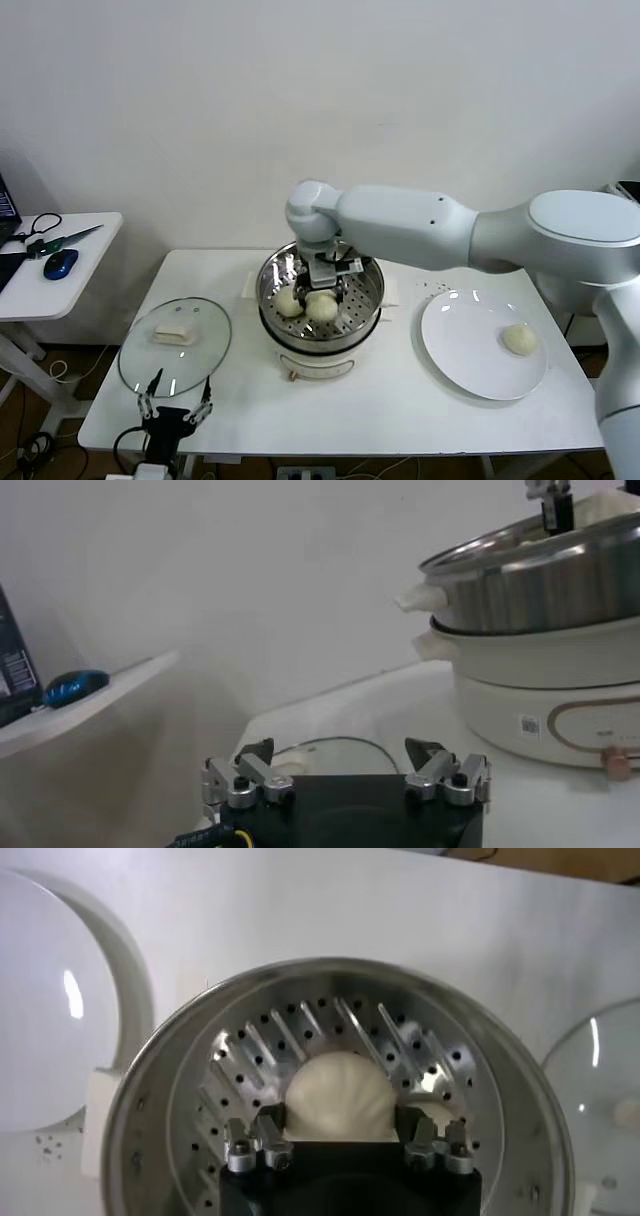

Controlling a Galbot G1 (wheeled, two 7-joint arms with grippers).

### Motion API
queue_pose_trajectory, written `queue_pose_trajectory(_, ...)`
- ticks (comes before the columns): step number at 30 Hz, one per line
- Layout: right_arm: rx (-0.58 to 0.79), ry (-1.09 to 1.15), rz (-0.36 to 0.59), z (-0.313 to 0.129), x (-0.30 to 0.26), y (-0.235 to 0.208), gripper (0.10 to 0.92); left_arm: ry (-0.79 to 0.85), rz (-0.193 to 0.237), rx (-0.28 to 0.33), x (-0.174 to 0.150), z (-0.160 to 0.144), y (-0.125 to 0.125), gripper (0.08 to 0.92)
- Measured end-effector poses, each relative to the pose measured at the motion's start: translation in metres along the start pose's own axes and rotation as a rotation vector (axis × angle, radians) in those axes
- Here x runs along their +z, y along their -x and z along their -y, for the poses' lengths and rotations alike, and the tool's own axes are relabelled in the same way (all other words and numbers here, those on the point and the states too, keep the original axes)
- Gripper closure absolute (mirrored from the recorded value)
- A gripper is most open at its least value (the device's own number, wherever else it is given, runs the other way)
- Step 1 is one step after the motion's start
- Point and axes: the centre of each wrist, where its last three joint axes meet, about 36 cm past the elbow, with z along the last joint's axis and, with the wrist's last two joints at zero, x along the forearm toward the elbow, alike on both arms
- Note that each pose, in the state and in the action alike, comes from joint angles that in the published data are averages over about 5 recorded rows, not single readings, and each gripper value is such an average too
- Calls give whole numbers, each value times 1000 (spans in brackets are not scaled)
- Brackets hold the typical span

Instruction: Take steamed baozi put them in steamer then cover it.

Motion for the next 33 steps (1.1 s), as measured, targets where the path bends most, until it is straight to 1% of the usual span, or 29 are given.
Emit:
queue_pose_trajectory(9,-3,-14,27,3,-10,12,317,0,-4,-2,2,-1,0,177)
queue_pose_trajectory(11,0,-11,30,2,-11,13,298,0,-4,-3,2,-1,0,177)
queue_pose_trajectory(16,12,0,33,-1,-10,11,212,0,-5,-3,2,-1,1,177)
queue_pose_trajectory(23,21,12,12,-11,-6,0,200,0,-5,-3,1,-2,0,177)
queue_pose_trajectory(28,46,75,-24,-30,6,-18,199,7,-1,-6,0,-6,-1,177)
queue_pose_trajectory(33,120,251,-68,-72,20,-41,200,16,6,-9,-3,-9,-2,177)
